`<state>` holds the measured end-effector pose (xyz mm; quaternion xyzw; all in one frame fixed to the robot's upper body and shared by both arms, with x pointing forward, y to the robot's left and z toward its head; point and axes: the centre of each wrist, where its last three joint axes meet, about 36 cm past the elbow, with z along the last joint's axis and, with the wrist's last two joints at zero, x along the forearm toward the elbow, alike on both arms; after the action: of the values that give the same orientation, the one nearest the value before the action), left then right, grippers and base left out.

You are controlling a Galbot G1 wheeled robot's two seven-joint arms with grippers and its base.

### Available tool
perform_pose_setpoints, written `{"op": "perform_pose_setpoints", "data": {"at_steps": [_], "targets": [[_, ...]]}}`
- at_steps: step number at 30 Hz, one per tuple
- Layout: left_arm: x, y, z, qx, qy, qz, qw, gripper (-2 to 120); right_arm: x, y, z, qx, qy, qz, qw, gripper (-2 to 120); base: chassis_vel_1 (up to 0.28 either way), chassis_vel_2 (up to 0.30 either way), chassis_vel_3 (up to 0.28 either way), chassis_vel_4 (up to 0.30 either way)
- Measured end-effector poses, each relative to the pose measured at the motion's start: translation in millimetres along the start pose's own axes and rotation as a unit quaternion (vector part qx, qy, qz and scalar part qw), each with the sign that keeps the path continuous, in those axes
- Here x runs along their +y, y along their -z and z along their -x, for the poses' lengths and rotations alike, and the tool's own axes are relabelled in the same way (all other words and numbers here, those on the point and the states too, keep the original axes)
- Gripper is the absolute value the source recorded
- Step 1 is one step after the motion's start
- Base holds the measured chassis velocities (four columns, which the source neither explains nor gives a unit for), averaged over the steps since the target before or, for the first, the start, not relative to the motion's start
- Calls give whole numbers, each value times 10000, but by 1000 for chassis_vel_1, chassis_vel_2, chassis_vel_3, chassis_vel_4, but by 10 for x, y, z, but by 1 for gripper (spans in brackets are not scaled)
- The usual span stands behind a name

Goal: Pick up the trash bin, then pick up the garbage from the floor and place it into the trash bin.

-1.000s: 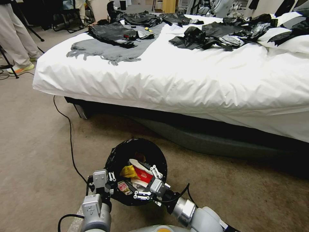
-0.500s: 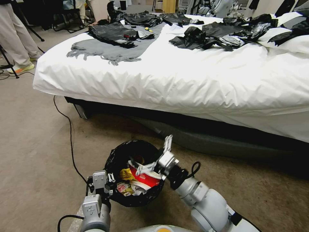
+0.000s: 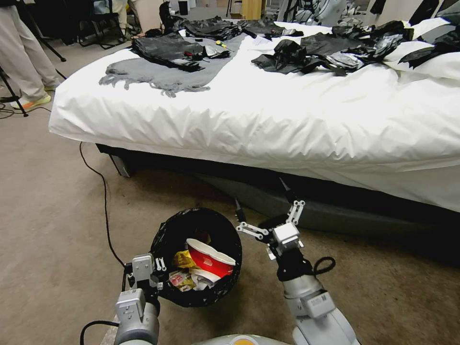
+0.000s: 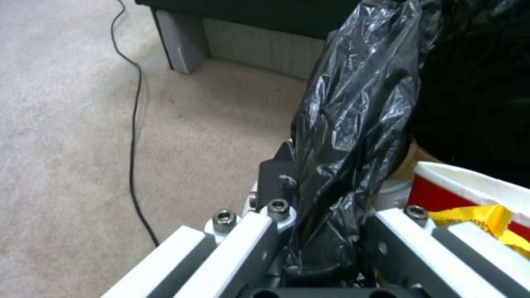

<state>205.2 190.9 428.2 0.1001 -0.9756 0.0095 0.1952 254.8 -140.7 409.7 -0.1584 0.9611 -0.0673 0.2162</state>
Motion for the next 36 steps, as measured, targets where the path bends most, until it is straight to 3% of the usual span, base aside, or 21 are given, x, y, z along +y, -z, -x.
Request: {"op": "perform_pose_setpoints", "data": {"at_steps": [9, 18, 36], "targets": [[-11, 44, -20, -65, -29, -42, 10000, 1, -54, -74, -72, 124, -147, -110, 9998, 100, 0, 0, 0, 0], [-2, 122, -69, -171, -62, -94, 9998, 1, -60, -126, -98, 576, -499, 245, 9968, 100, 36, 37, 36, 32], [40, 215, -93, -241, -16, -89, 9997, 1, -99, -164, -149, 526, -462, 87, 9975, 100, 104, 102, 108, 104]]}}
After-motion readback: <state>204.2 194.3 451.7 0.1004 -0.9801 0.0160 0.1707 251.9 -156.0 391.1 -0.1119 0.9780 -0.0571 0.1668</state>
